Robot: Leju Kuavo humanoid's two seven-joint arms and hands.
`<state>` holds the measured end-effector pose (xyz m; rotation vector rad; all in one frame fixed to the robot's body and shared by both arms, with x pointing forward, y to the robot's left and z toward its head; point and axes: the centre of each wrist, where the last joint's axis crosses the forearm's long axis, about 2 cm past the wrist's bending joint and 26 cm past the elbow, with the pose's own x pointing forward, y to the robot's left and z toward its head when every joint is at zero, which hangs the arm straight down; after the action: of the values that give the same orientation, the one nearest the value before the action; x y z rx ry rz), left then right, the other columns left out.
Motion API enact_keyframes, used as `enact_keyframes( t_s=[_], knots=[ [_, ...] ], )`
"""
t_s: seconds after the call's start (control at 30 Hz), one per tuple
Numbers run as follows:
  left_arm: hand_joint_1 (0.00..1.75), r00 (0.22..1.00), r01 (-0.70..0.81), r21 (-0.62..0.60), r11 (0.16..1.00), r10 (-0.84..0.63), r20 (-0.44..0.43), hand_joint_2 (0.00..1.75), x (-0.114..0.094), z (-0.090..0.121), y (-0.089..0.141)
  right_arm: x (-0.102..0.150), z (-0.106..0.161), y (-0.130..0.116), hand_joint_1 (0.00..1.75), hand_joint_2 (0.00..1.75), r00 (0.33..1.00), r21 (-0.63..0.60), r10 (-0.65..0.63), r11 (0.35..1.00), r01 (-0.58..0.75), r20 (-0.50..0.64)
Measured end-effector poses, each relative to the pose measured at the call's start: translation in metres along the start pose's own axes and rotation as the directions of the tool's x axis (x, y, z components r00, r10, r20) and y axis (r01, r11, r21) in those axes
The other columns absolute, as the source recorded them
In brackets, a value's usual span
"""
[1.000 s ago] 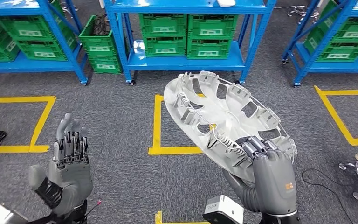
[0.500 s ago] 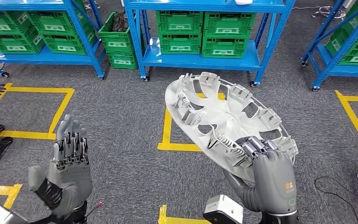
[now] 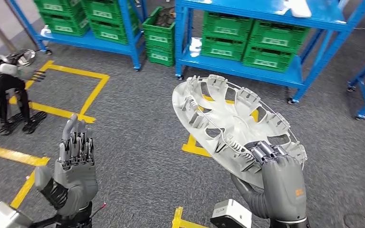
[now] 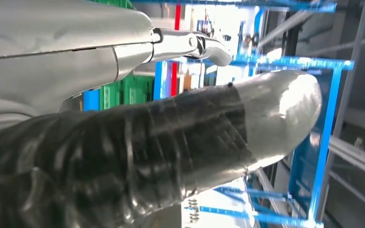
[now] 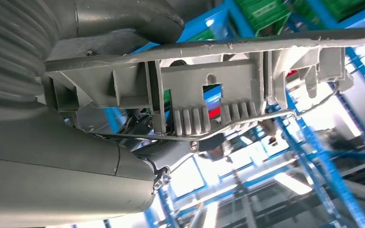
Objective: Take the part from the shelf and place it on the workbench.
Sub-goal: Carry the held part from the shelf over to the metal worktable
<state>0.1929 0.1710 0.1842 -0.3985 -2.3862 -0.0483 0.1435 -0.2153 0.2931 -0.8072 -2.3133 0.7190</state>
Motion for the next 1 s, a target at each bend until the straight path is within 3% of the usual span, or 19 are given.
enact_keyframes(
  t_s=[0.43,1.0],
  knots=[
    [0.0,1.0,0.007,0.011,1.0,-0.007,0.009,0.0,-0.001,-0.001,-0.001,-0.006,0.0,-0.002,1.75,1.75,0.996,0.008,-0.077,0.997,0.078,-0.039],
    [0.0,0.999,0.027,0.046,0.999,-0.028,0.024,0.0,-0.004,-0.001,-0.005,-0.021,0.0,0.0,1.75,1.75,0.997,0.032,-0.06,0.998,0.062,-0.051]
  ],
)
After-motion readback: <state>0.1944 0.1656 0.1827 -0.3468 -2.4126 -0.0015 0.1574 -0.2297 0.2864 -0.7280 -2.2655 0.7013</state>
